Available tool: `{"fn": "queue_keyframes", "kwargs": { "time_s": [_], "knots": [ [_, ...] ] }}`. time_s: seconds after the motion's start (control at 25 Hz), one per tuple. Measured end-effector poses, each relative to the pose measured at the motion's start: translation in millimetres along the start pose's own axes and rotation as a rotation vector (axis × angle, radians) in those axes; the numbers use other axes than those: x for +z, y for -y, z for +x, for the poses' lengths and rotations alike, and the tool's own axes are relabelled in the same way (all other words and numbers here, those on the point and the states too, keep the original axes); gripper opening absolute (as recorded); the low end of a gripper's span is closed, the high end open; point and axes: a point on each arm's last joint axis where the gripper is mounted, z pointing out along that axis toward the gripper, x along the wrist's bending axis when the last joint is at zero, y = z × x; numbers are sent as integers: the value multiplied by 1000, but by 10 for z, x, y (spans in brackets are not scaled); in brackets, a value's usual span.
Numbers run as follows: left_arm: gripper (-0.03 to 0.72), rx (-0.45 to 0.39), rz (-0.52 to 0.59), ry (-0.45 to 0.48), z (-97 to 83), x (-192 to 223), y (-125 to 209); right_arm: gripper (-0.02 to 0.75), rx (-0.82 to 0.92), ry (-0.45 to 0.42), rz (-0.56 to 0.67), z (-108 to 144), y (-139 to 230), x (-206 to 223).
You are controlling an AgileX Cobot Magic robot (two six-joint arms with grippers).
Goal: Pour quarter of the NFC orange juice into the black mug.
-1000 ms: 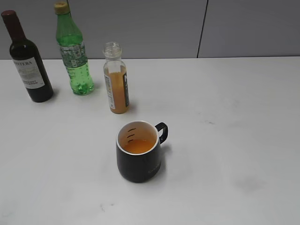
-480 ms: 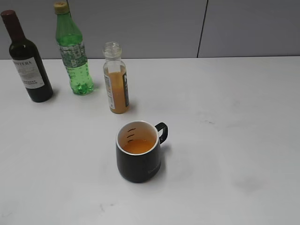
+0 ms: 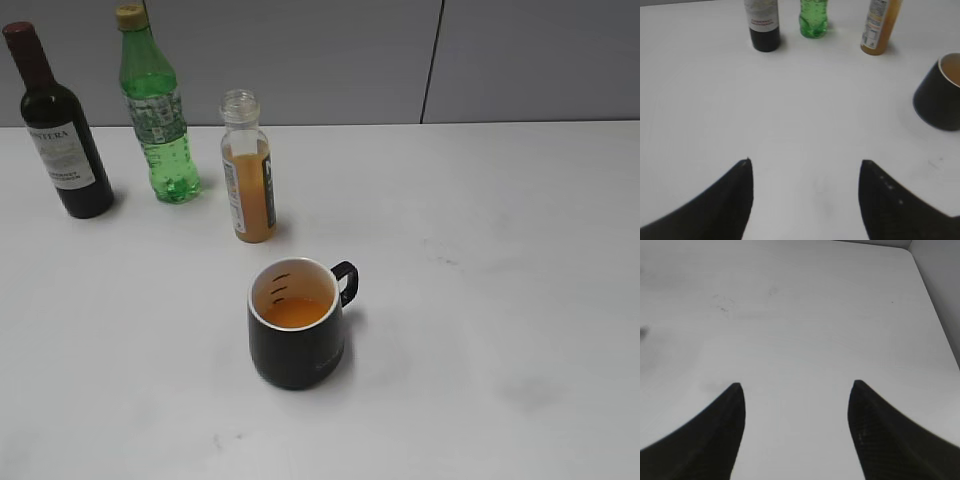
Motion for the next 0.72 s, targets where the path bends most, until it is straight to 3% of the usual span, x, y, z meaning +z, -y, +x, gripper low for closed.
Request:
{"fn": "queue_keyframes", "kwargs": {
  "time_s": [0.28, 0.72],
  "knots": [
    [466, -98, -24, -170, -9, -47, 28, 493, 0, 0, 0, 0, 0, 0],
    [374, -109, -26, -190, -12, -52, 32, 493, 0, 0, 0, 0, 0, 0]
  ]
}}
